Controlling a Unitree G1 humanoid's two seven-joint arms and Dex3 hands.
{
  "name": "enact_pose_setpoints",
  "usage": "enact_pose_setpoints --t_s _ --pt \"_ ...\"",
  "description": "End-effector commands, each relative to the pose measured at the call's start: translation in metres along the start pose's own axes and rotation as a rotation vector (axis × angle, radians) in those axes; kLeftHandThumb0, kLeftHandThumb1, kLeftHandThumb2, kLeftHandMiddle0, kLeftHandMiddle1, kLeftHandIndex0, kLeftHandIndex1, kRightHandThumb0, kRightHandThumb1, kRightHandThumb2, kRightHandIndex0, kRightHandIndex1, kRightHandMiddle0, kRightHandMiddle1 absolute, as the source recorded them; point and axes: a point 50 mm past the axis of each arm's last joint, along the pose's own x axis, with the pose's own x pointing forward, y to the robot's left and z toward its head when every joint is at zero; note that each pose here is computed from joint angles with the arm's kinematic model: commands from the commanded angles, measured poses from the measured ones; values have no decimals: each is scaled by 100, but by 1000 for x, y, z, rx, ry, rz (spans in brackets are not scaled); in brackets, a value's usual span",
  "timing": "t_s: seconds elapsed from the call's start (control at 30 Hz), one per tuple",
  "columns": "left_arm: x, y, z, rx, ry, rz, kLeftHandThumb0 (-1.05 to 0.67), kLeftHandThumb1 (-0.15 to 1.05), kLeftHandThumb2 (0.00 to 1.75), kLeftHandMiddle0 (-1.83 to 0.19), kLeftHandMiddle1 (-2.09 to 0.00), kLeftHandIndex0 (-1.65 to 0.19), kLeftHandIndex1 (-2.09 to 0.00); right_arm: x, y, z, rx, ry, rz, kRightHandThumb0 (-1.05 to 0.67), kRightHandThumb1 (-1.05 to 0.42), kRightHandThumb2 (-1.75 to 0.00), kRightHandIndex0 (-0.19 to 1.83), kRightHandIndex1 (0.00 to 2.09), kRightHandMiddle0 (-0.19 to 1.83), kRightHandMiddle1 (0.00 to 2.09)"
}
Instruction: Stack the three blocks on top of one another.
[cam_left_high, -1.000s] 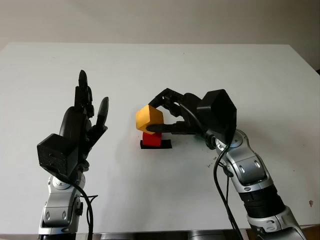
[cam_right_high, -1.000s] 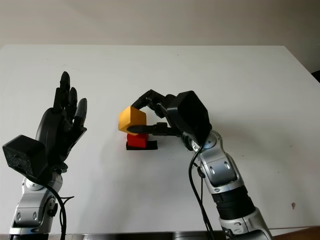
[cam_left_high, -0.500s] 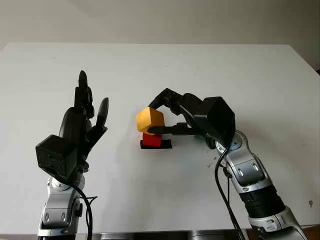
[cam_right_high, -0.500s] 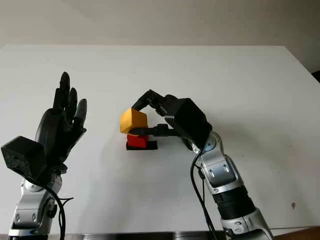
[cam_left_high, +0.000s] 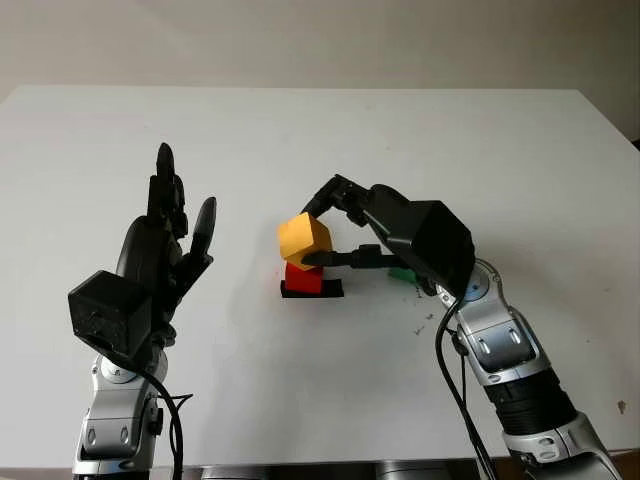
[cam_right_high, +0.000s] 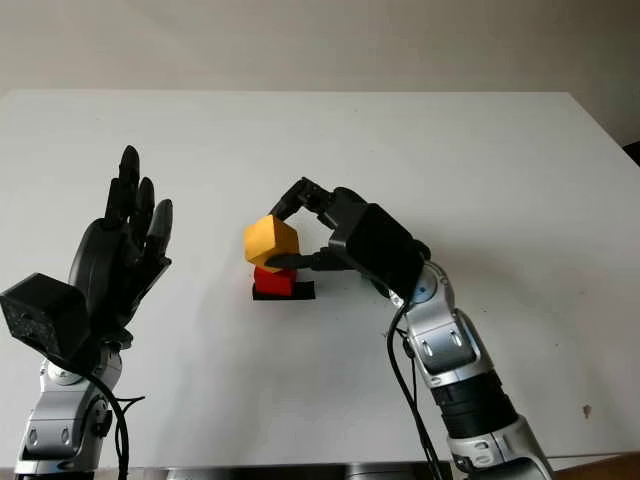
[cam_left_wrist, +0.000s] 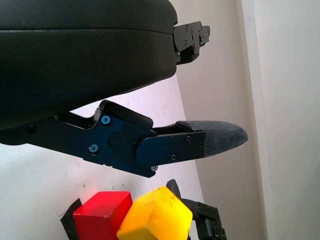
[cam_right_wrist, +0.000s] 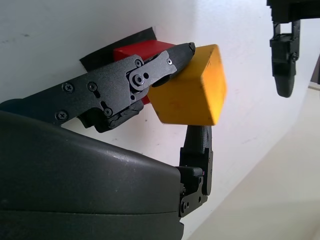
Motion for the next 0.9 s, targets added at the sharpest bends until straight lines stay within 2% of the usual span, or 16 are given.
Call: enact_pose_setpoints --t_s 0.0,0.57,0.87 --pt "-1 2 4 9 -14 -5 -77 105 52 18 -5 18 -5 -4 -1 2 -34 -7 -2 -36 -100 -6 15 5 20 148" --pt "-2 4 3 21 -12 -4 -76 105 52 19 -4 19 -4 -8 1 3 -198 -22 -10 -34 -99 -5 22 8 23 147" --pt "-3 4 3 21 -1 -4 -77 105 51 19 -4 19 -5 -7 3 5 -210 -27 -26 -34 -98 -5 24 8 26 146"
